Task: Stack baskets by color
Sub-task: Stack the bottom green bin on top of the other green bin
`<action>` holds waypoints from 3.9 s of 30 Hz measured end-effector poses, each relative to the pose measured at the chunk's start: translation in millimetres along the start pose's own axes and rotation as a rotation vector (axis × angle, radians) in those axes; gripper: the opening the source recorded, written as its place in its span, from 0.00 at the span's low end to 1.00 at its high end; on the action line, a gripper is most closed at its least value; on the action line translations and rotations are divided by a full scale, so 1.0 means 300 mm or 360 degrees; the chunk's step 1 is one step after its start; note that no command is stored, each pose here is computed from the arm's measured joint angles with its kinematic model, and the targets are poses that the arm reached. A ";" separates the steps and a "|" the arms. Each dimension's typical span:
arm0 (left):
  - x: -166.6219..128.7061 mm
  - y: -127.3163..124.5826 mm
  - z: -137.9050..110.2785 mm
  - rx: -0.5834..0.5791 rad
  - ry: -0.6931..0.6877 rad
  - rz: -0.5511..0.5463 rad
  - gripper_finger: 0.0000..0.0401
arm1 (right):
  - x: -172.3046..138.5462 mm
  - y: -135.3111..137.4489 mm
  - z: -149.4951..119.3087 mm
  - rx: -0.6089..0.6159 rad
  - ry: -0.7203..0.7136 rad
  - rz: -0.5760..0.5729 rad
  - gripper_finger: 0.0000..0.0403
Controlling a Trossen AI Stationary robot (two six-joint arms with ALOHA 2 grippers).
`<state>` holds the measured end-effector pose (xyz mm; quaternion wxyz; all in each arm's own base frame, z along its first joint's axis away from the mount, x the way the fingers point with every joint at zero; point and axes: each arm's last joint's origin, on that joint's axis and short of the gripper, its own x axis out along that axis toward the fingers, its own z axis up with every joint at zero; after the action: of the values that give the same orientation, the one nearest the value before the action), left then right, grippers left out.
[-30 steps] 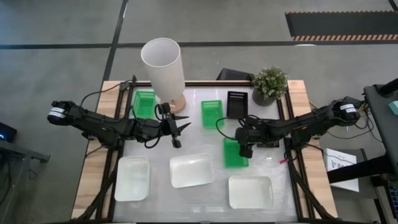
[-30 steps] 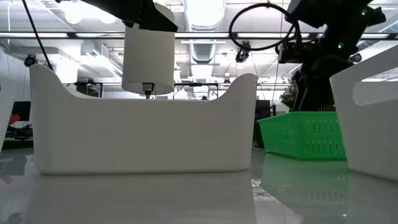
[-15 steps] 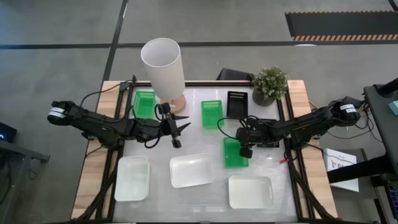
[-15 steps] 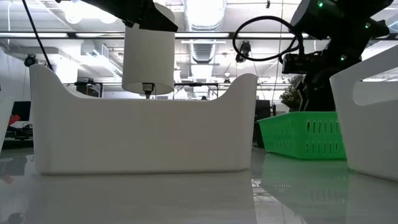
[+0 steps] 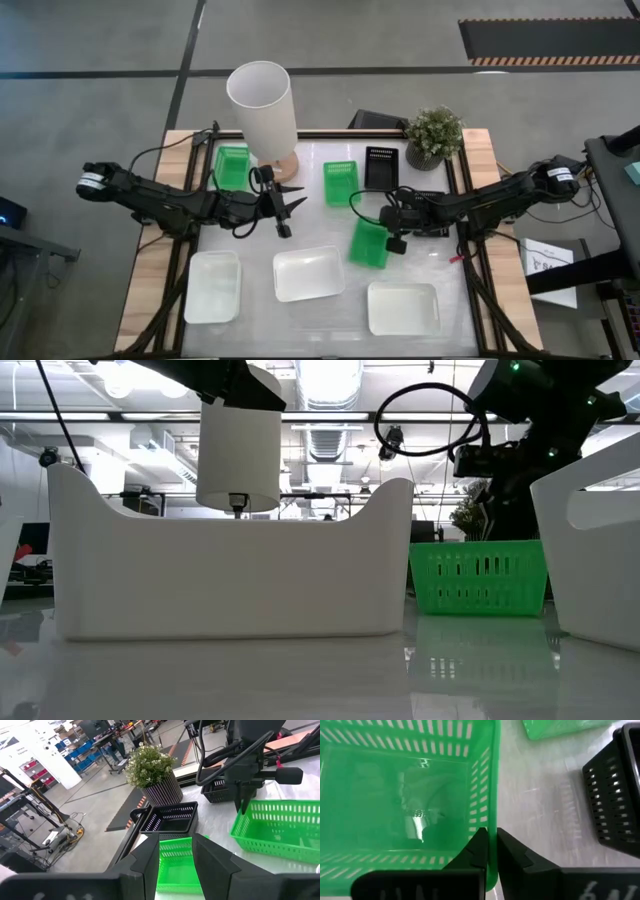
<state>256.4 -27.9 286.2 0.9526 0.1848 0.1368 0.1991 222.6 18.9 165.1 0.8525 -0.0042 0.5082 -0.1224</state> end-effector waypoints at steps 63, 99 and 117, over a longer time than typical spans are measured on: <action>0.000 0.000 0.002 -0.0043 -0.0010 -0.0006 0.25 | -0.027 -0.718 0.583 -0.0232 -0.0112 0.0466 0.02; 0.000 0.000 0.001 -0.0041 -0.0008 -0.0009 0.25 | 0.035 -0.765 0.598 -0.0193 -0.0110 0.0347 0.14; 0.000 -0.001 0.002 -0.0041 -0.0009 -0.0011 0.25 | 0.144 -0.744 0.535 -0.0191 -0.0120 0.0330 0.02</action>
<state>256.5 -28.2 286.5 0.9560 0.1727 0.1321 0.1971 335.7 -225.6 234.6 0.8772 -0.0073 0.4800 -0.0026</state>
